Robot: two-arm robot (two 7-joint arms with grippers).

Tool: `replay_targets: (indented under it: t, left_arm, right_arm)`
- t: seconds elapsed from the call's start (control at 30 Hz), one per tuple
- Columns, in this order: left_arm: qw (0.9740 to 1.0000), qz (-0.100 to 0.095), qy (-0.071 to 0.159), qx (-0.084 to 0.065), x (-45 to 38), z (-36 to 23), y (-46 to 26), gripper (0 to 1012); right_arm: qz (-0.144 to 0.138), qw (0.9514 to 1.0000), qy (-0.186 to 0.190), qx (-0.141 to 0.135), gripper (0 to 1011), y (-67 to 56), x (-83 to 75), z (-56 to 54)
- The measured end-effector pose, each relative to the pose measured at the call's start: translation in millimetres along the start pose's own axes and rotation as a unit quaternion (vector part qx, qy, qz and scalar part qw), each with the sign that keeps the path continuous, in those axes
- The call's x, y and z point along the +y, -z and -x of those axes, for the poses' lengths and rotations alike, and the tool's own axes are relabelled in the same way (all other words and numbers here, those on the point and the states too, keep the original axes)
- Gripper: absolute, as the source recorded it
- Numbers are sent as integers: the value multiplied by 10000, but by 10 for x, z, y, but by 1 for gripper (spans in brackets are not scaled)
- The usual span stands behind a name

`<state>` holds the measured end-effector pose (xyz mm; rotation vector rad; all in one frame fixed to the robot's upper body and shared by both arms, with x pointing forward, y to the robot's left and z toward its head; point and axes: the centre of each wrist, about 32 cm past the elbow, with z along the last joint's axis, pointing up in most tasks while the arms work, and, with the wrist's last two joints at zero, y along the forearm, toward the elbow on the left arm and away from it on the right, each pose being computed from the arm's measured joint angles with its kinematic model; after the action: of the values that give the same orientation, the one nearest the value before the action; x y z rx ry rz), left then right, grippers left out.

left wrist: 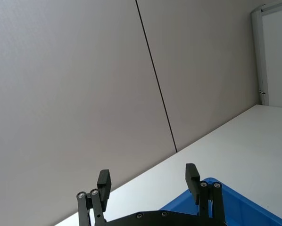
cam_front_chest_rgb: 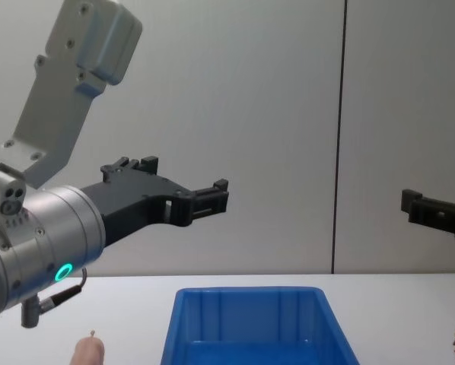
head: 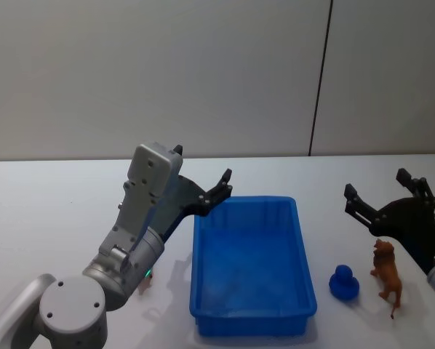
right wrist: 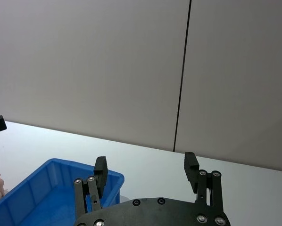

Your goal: Pick up the two dolls from the table and place them into the box.

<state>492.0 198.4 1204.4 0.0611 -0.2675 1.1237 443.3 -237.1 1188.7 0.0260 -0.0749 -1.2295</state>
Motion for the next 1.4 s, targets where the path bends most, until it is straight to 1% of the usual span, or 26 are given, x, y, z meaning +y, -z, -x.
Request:
replay_targets:
  t: [0.57, 0.8, 0.9, 1.13, 1.23, 1.4]
  left_arm:
    - [10000, 0, 0, 0, 0, 0, 0, 1001]
    - [10000, 0, 0, 0, 0, 0, 0, 1001]
    - [10000, 0, 0, 0, 0, 0, 0, 1001]
    - [10000, 0, 0, 0, 0, 0, 0, 1001]
    - [10000, 0, 0, -1, 0, 0, 0, 1001]
    - [10000, 0, 0, 0, 0, 0, 0, 1001]
  right_arm:
    - [1, 10000, -1, 1, 1001, 1, 0, -1]
    - [58, 10000, -6, 41, 1001, 19, -9, -48]
    - [135, 9999, -11, 73, 1001, 42, -20, -94]
    - [425, 9990, -18, 155, 1001, 126, -61, -221]
    - [624, 9979, -8, 171, 1001, 185, -90, -288]
    - [884, 9960, 7, 159, 1001, 260, -129, -358]
